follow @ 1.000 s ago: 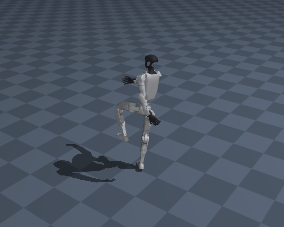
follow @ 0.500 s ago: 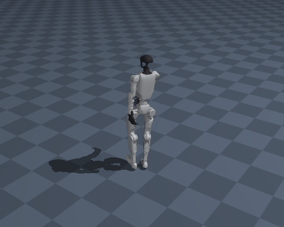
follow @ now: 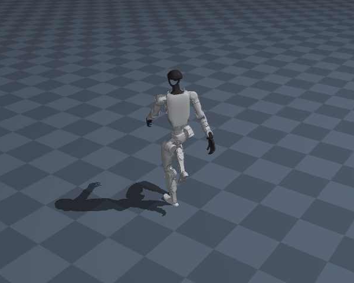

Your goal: In place motions

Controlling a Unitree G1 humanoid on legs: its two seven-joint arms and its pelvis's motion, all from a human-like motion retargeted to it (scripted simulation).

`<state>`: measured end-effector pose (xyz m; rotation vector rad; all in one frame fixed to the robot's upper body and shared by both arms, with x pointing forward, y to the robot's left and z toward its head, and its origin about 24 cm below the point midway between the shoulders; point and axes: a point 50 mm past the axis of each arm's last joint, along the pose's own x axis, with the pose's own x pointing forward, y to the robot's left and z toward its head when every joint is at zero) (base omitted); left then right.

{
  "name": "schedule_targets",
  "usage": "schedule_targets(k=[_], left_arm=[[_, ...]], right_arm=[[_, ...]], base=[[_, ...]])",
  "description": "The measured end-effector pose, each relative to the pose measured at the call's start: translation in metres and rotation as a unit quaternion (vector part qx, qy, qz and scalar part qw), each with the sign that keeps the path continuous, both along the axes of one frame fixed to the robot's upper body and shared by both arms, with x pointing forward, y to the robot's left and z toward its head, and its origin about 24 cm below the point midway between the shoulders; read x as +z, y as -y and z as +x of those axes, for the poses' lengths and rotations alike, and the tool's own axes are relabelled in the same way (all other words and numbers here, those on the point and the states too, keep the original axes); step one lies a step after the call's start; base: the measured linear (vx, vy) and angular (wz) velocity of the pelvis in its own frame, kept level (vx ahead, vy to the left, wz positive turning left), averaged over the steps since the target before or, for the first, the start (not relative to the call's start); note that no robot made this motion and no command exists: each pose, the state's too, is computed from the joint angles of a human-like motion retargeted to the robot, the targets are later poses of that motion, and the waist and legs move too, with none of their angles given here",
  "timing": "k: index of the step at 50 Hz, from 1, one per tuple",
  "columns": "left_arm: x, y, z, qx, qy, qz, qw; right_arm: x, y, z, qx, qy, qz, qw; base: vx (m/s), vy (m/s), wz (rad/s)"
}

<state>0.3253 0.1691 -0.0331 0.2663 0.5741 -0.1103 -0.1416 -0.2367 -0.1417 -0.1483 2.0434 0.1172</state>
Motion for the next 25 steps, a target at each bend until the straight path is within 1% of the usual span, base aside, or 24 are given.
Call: schedule_targets(k=[3,5,7,10,13,17,22,25], left_arm=[[0.045,0.007,0.031,-0.018,0.091,0.003,0.996],[0.062,0.016,0.042,-0.030,0.119,-0.006,0.992],[0.064,0.022,0.044,-0.045,0.117,-0.013,0.992],[0.047,0.027,0.036,-0.054,0.071,-0.021,0.996],[0.016,0.025,0.015,-0.059,0.004,-0.031,0.998],[-0.037,0.021,-0.032,-0.046,-0.098,-0.042,0.993],[-0.096,0.025,-0.113,-0.027,-0.250,-0.071,0.965],[-0.122,0.027,-0.169,0.000,-0.341,-0.093,0.936]], right_arm=[[0.015,-0.005,-0.035,-0.072,-0.063,-0.010,0.995],[0.023,-0.009,-0.050,-0.111,-0.089,-0.021,0.990],[0.027,-0.011,-0.058,-0.143,-0.101,-0.037,0.984],[0.024,-0.013,-0.054,-0.168,-0.090,-0.057,0.980],[0.010,-0.012,-0.027,-0.164,-0.034,-0.048,0.985],[-0.012,-0.012,0.021,-0.131,0.067,-0.014,0.989],[-0.026,-0.009,0.085,-0.071,0.146,-0.022,0.987],[-0.031,-0.016,0.124,-0.034,0.176,-0.021,0.984]], base=[[-0.04,0.05,1.21],[0.02,0.03,0.59],[0.02,-0.02,-0.13],[0.03,-0.05,-0.45],[0.04,-0.03,-0.57],[0.13,0.00,-0.68],[0.18,0.01,-0.83],[0.23,-0.05,-0.60]])
